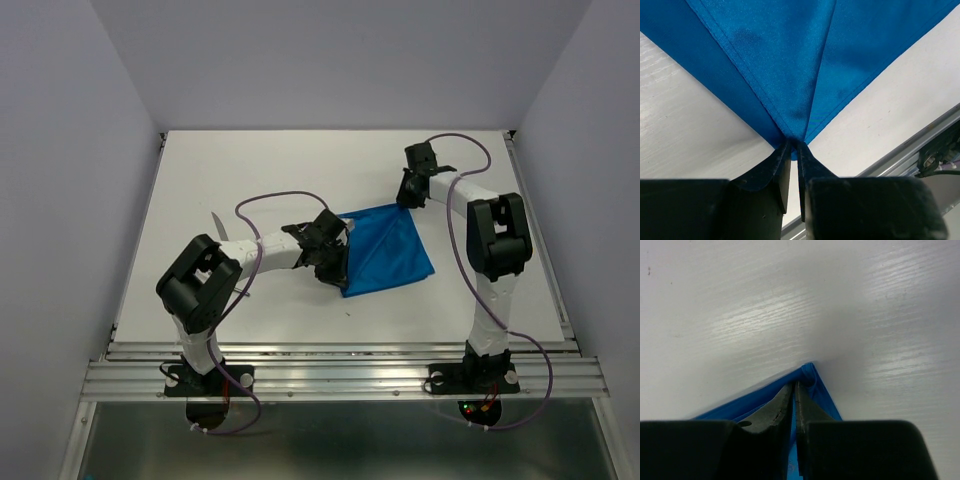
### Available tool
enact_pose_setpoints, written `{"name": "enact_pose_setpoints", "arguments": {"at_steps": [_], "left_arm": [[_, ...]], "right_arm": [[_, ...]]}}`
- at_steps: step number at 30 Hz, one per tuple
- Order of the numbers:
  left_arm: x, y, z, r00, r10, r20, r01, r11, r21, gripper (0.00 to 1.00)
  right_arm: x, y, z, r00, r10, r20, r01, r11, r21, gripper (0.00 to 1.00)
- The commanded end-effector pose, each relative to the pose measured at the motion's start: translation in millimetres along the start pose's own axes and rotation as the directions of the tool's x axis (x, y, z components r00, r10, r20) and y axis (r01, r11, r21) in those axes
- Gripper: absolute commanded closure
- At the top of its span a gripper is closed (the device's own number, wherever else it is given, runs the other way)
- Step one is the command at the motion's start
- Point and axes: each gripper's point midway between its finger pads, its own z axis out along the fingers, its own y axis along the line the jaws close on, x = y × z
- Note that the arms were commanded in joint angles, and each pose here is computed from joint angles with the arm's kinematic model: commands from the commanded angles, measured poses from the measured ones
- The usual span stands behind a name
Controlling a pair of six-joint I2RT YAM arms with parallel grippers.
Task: Fold the napkin into a case and place the utensils inside
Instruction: Smooth out the upper triangle-folded napkin at the center of the board.
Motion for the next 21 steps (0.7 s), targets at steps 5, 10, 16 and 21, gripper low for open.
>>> {"name": "enact_pose_setpoints", "arguments": {"at_steps": [5,10,16,21], "left_arm": [[4,-4,-7,0.999,0.039,0.005,-0.039,0.999,0.026,0.78],[2,-6,-8,0.999,0.041,0.01,-0.041,0.999,0.031,0.78],[-1,-14,-15,0.998,0.05,0.025,-0.051,0.997,0.059,0.78],[0,-22,-13,0.998,0.052,0.024,-0.055,0.993,0.102,0.78]], "right_arm": [[-21,4,-3,0.999,-0.012,0.051,0.011,1.0,0.01,0.89],[-21,6,-6,0.999,-0.01,0.047,0.01,1.0,-0.001,0.89],[-22,6,-8,0.999,-0.006,0.05,0.006,1.0,-0.004,0.89],[-19,6,-9,0.999,-0.005,0.042,0.006,1.0,-0.009,0.89]]}}
